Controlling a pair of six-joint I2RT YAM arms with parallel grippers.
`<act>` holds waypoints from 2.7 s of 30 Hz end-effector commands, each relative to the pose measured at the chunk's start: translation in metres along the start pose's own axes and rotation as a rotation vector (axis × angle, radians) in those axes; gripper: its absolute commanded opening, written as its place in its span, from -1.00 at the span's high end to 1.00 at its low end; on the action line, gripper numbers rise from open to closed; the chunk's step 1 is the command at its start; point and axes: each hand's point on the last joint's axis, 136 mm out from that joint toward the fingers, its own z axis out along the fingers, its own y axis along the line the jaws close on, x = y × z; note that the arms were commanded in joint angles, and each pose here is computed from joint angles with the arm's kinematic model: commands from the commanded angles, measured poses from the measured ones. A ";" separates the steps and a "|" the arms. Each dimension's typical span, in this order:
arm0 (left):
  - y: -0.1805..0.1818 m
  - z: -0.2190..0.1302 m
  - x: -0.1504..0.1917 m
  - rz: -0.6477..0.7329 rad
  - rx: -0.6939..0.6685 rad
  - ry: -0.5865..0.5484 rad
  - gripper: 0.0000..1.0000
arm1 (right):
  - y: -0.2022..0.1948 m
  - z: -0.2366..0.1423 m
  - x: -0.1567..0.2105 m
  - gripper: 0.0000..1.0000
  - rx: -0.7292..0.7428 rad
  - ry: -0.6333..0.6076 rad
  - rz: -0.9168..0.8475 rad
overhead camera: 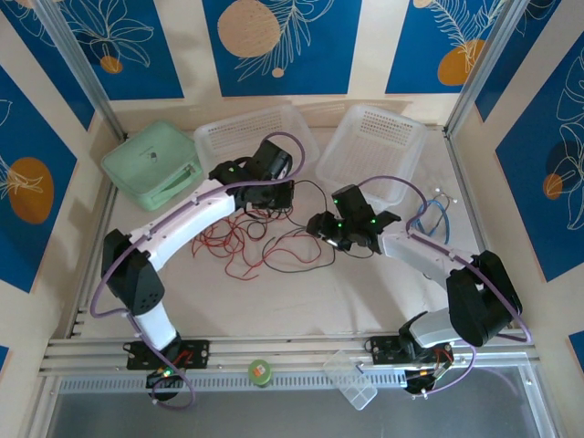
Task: Untangle the cables
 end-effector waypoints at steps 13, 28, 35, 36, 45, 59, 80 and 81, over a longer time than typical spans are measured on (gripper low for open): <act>-0.019 -0.055 -0.015 -0.004 0.092 -0.070 1.00 | 0.049 -0.007 -0.017 -0.29 -0.239 -0.374 -0.206; -0.029 -0.080 -0.023 -0.021 0.158 -0.116 1.00 | 0.040 0.025 -0.045 -0.24 -0.126 -0.453 -0.165; -0.029 -0.097 -0.025 -0.026 0.175 -0.146 1.00 | 0.042 0.023 -0.057 0.08 -0.100 -0.507 -0.171; -0.029 -0.099 -0.025 -0.025 0.176 -0.148 1.00 | 0.043 0.023 -0.058 0.12 -0.098 -0.512 -0.173; -0.029 -0.115 -0.026 -0.027 0.193 -0.174 1.00 | 0.040 0.020 -0.063 0.57 -0.078 -0.521 -0.172; 0.019 -0.125 -0.011 0.108 -0.052 -0.133 1.00 | 0.013 -0.051 -0.089 1.00 0.210 -0.622 -0.398; 0.057 -0.149 -0.079 0.824 -0.911 -0.413 1.00 | 0.009 -0.105 -0.132 1.00 0.842 -0.579 -1.125; 0.056 -0.148 -0.082 0.856 -0.950 -0.422 1.00 | 0.011 -0.107 -0.135 1.00 0.860 -0.586 -1.137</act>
